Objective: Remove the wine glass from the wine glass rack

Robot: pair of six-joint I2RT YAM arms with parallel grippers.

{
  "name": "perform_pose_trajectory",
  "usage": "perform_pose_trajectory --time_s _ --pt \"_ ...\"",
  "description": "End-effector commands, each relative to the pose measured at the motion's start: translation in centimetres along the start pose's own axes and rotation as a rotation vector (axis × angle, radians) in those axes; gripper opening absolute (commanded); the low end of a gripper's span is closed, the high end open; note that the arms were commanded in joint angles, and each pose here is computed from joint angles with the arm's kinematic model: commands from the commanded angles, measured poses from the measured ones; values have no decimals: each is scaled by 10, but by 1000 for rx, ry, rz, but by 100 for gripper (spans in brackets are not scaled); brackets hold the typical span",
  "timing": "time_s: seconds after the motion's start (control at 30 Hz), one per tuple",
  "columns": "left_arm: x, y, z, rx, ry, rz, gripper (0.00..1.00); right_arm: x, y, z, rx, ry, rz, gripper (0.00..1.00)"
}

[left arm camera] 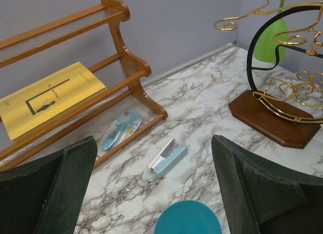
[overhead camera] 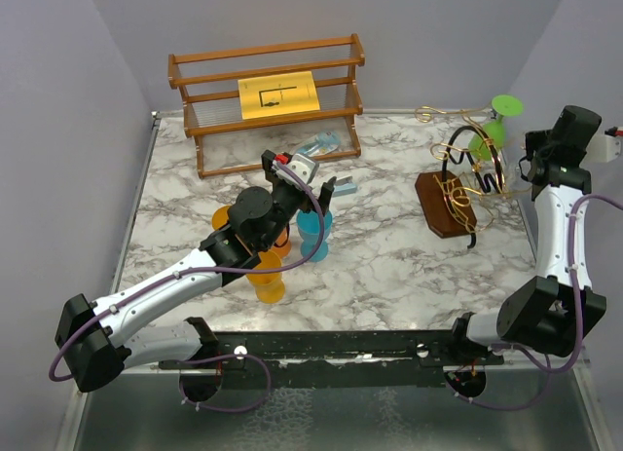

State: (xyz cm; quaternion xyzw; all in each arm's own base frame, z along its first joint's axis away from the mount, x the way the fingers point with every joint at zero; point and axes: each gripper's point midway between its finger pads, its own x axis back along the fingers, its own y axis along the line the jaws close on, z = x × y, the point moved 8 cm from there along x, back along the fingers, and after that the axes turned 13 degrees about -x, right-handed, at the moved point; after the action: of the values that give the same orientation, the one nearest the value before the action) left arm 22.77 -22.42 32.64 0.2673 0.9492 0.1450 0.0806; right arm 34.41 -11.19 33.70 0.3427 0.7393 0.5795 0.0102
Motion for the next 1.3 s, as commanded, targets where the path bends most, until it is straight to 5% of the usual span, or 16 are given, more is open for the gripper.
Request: perform_pose_trajectory --time_s 0.0,0.37,0.87,1.27 --pt "-1 6 -8 12 -25 -19 99 6 22 8 -46 101 -133 1" --pt "-2 5 -9 19 -25 -9 99 31 20 14 -58 210 -165 1" --pt "-2 6 -9 17 -23 -15 99 1 15 6 -63 65 -69 1" --pt "-4 7 -7 20 -17 -16 99 -8 28 18 -20 183 -160 1"
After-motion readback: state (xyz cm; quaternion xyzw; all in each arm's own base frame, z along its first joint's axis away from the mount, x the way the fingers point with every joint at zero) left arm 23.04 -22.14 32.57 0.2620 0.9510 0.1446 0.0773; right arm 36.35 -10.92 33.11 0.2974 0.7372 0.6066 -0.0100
